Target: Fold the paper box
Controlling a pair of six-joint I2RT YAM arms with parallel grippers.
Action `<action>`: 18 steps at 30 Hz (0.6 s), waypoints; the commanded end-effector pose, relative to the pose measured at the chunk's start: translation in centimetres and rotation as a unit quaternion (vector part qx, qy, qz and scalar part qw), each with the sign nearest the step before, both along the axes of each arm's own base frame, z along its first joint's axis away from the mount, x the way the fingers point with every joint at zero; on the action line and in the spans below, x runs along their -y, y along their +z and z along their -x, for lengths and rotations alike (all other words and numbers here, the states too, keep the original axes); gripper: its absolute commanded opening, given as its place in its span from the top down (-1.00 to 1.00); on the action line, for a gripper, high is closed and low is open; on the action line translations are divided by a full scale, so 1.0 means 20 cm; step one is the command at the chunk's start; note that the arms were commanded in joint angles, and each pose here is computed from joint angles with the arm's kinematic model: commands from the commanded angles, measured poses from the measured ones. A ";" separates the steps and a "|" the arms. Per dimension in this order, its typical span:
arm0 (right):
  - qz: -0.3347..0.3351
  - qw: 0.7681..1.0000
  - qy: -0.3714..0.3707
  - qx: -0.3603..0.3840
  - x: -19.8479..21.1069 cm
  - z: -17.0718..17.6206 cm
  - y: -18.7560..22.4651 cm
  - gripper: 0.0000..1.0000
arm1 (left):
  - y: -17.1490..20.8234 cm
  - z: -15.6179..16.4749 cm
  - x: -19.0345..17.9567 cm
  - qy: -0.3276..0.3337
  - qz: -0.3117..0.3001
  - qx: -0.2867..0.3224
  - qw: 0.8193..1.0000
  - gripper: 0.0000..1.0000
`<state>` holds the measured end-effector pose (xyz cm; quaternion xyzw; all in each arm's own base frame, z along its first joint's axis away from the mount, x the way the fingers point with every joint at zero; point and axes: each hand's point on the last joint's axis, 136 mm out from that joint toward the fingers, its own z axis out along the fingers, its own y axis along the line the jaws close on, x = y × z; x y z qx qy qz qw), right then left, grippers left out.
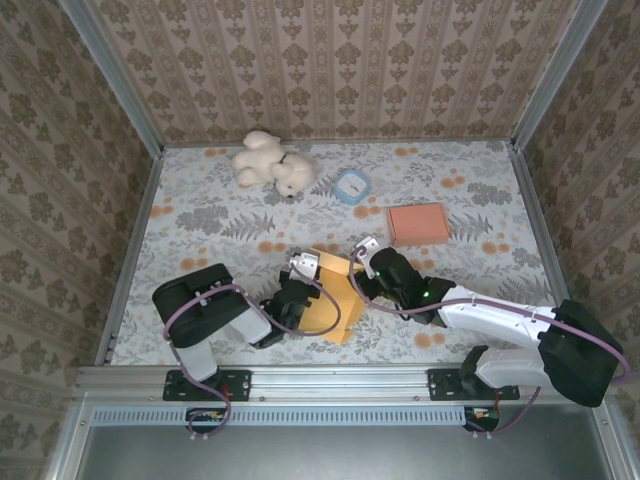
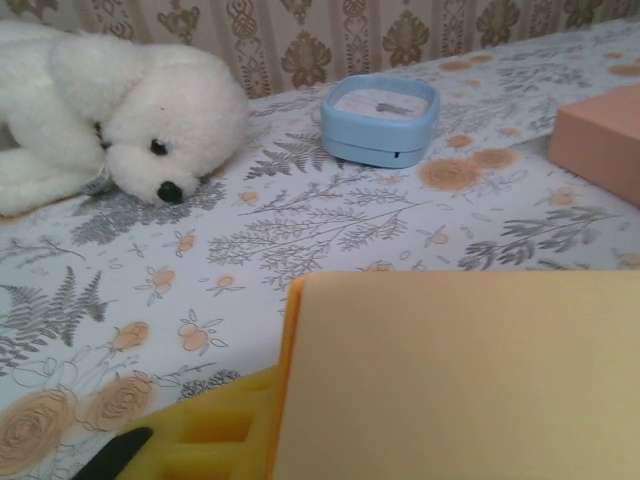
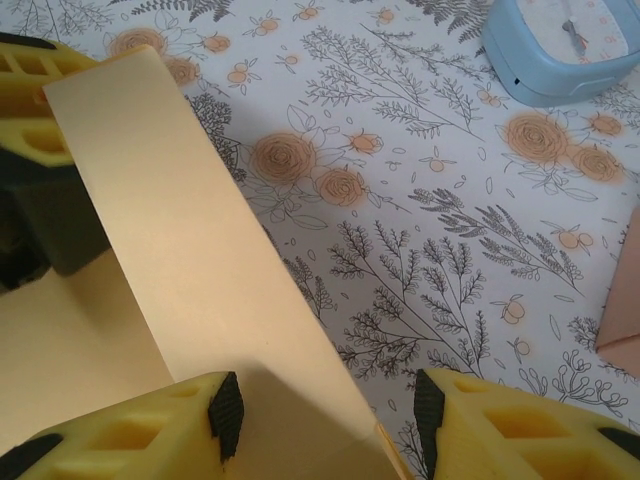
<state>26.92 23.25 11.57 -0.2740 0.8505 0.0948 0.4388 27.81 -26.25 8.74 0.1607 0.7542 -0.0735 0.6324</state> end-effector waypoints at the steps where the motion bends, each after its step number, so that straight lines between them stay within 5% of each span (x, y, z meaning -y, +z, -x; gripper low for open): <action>1: 0.022 0.999 0.006 -0.040 0.03 0.05 -0.13 -0.05 | 0.05 -0.03 0.03 0.012 0.005 0.020 1.000 0.79; 15: -0.013 0.999 -0.013 -0.029 0.04 0.06 0.02 -0.07 | -0.07 0.00 0.04 0.011 -0.022 0.004 1.000 0.68; 18: -0.019 0.999 -0.039 -0.020 0.09 0.06 0.09 -0.09 | -0.06 0.02 0.04 0.002 -0.020 0.003 1.000 0.78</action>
